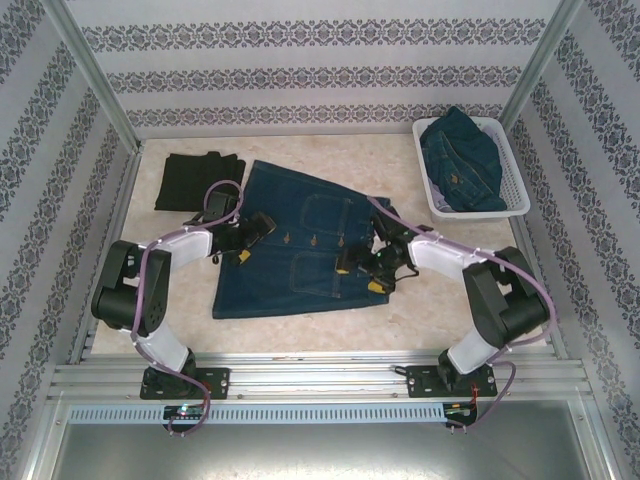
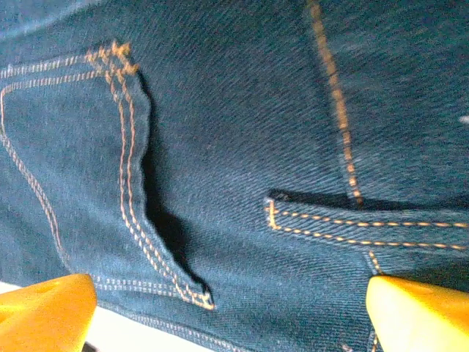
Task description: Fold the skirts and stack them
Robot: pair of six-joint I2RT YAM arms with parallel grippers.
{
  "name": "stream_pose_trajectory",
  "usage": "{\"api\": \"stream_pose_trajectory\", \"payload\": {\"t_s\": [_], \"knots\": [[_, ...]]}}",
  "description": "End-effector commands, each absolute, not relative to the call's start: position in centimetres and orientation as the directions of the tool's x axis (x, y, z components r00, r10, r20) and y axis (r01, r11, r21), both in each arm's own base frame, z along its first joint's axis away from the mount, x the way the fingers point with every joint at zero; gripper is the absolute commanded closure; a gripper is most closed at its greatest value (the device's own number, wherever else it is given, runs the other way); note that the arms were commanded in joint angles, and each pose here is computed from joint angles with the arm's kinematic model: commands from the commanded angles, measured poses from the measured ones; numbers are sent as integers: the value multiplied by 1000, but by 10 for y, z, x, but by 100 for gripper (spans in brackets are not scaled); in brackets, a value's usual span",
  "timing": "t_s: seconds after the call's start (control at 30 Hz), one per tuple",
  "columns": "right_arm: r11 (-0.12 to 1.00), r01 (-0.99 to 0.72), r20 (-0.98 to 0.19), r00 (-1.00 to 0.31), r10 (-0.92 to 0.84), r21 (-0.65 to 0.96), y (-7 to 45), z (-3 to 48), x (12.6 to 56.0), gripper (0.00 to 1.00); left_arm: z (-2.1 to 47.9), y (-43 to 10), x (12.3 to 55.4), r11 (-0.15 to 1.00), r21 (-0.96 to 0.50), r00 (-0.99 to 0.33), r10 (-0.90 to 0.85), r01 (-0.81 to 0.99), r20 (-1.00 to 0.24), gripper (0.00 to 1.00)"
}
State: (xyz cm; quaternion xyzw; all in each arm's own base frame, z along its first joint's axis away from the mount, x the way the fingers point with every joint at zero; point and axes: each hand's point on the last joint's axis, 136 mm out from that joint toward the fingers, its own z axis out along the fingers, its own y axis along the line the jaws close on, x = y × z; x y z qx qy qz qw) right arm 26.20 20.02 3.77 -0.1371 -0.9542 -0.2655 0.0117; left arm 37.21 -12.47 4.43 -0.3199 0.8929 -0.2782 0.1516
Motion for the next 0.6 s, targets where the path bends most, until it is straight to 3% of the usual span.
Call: {"api": "stream_pose_trajectory", "payload": {"t_s": [0.0, 0.27, 0.4, 0.57], "knots": [[912, 222, 94, -975, 202, 345, 170, 24, 259, 2, 23, -98, 356, 638, -504, -699, -710, -583, -90, 0], [897, 310, 158, -949, 272, 315, 154, 1, 202, 2, 18, -108, 349, 617, -543, -716, -696, -570, -39, 0], [902, 250, 40, -967, 252, 351, 156, 34, 227, 2, 69, -124, 364, 636, -619, -764, -639, -460, -89, 0], [892, 265, -103, -941, 322, 367, 143, 73, 243, 2, 118, -98, 333, 748, -512, -763, -598, -423, -244, 0]]}}
